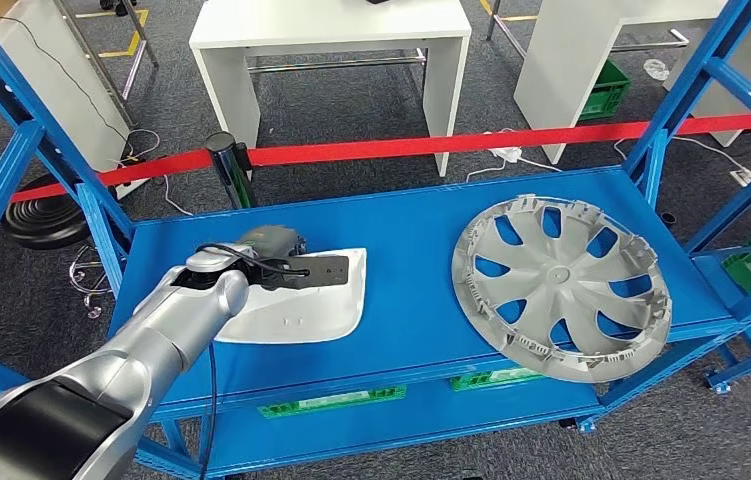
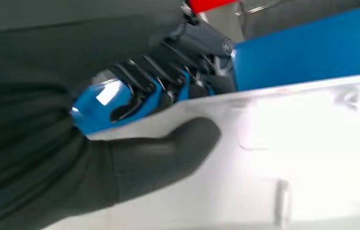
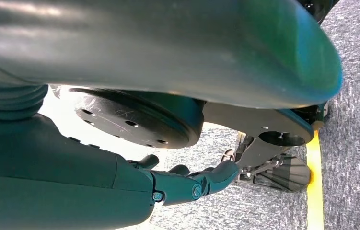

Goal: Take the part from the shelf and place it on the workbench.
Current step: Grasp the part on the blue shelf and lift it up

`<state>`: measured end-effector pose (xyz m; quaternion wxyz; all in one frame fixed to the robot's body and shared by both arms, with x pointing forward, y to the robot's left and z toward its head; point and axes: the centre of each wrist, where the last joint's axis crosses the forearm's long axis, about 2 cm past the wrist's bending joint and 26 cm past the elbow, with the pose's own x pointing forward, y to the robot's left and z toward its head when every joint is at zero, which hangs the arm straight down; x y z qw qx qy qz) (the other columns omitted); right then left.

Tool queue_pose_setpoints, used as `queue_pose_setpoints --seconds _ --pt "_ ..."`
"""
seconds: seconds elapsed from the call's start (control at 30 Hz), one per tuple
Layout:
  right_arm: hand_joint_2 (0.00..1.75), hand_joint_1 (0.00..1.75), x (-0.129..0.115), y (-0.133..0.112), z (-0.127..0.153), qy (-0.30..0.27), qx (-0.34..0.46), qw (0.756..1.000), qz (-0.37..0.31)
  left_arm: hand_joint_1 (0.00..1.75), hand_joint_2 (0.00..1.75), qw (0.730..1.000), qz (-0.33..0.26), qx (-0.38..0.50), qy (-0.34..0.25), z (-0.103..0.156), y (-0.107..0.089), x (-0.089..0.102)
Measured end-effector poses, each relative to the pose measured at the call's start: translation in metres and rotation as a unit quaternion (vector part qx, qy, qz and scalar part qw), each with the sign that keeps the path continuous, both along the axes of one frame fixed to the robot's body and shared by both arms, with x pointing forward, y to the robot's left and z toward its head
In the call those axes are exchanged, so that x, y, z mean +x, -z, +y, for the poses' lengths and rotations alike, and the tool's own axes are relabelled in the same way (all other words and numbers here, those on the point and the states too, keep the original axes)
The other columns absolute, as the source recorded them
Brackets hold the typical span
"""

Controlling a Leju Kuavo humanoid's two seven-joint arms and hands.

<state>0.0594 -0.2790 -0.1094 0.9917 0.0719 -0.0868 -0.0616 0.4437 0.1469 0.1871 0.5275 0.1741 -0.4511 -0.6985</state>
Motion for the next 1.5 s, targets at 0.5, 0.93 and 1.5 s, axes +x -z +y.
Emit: queue_pose_setpoints --seconds 0.5,0.93,1.5 --pt "0.0 0.0 0.0 0.0 0.0 -0.003 0.001 1.0 -0.002 1.75 1.75 1.0 0.0 -0.004 0.006 0.0 0.0 0.0" --pt "0.0 0.0 -0.001 0.0 0.0 0.003 0.001 1.0 -0.006 1.56 1.75 0.997 -0.054 -0.06 0.014 -0.003 0.003 -0.002" --pt "0.0 0.0 -0.005 0.001 -0.001 0.012 -0.001 1.0 -0.007 1.75 1.75 0.98 -0.113 -0.162 0.005 -0.015 -0.001 -0.004"
